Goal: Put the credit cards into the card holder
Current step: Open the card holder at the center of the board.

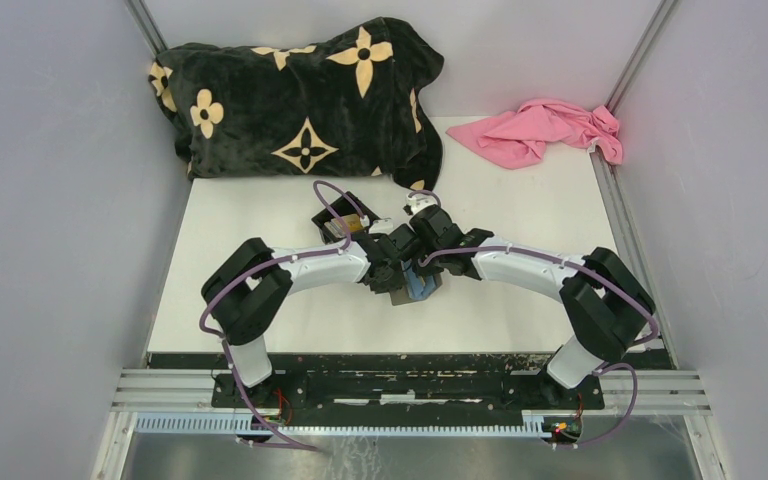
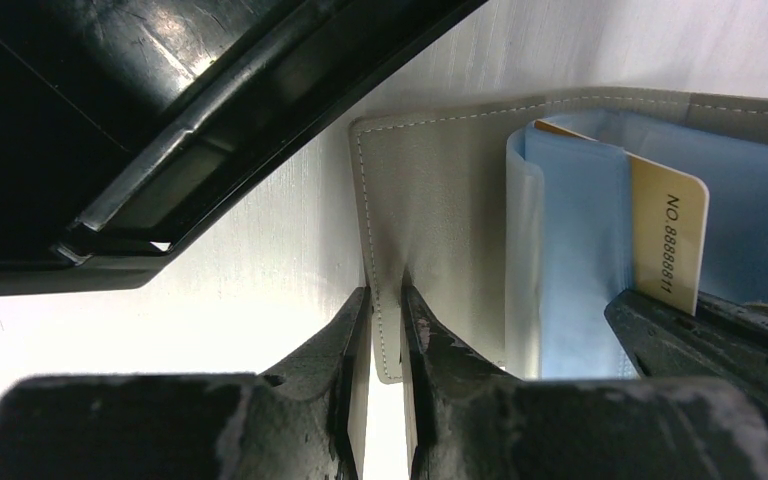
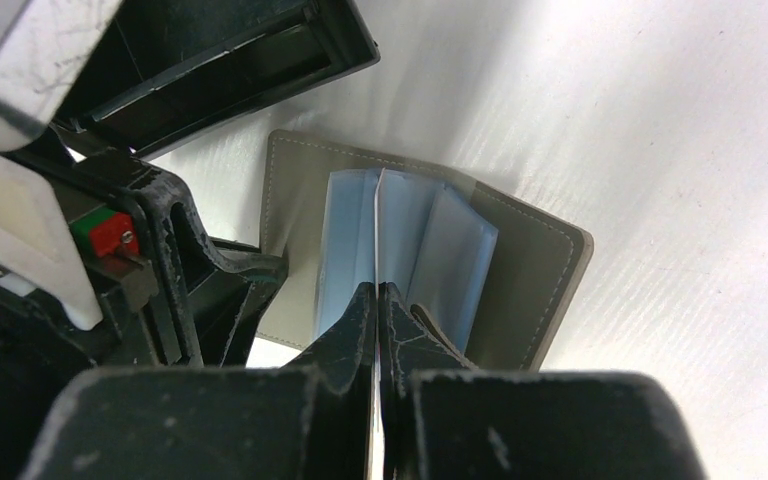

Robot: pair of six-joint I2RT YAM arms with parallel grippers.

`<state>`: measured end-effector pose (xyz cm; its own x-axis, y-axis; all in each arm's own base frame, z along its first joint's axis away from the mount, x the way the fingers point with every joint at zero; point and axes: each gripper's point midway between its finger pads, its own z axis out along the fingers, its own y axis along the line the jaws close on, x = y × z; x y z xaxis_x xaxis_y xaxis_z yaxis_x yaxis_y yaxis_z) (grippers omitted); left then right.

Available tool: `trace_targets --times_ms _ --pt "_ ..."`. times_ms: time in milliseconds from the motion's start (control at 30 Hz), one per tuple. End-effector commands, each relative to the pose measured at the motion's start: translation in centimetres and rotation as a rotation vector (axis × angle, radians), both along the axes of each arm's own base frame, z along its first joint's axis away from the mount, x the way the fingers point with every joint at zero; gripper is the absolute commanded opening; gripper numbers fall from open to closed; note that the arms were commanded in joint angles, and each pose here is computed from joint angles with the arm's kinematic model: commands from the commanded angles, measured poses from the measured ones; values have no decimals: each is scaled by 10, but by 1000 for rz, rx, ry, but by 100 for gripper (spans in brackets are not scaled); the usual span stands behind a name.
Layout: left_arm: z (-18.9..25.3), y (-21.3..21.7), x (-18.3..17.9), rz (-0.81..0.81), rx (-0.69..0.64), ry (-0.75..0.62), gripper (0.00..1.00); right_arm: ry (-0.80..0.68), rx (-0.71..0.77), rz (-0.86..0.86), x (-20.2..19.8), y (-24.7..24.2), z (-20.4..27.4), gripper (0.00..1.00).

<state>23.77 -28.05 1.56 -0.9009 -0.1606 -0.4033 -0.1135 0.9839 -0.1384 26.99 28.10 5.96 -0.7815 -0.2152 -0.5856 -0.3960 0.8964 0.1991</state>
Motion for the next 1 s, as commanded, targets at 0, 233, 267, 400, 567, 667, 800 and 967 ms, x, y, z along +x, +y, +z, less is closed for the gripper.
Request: trace_targets --times_ms 0,233,267,400,567,667,800,967 --pt "-11 0 -2 50 -11 5 23 -54 59 2 3 13 32 1" --pt "-13 1 -4 58 -15 8 23 -51 67 -3 2 14 34 1" --pt "-14 1 -4 59 -15 9 23 -50 68 -3 2 14 34 1" --pt "-15 1 -5 68 -21 14 23 -54 75 -6 2 14 36 1" --pt "-16 2 -6 78 -21 16 23 -60 80 -11 3 13 39 2" --pt "-18 5 -8 89 -18 22 23 -57 84 -15 2 13 39 2" --pt "-20 7 -10 97 -15 25 23 -55 89 -19 1 13 40 3" --pt "-21 8 -10 105 -12 28 23 -51 107 -24 0 14 42 3"
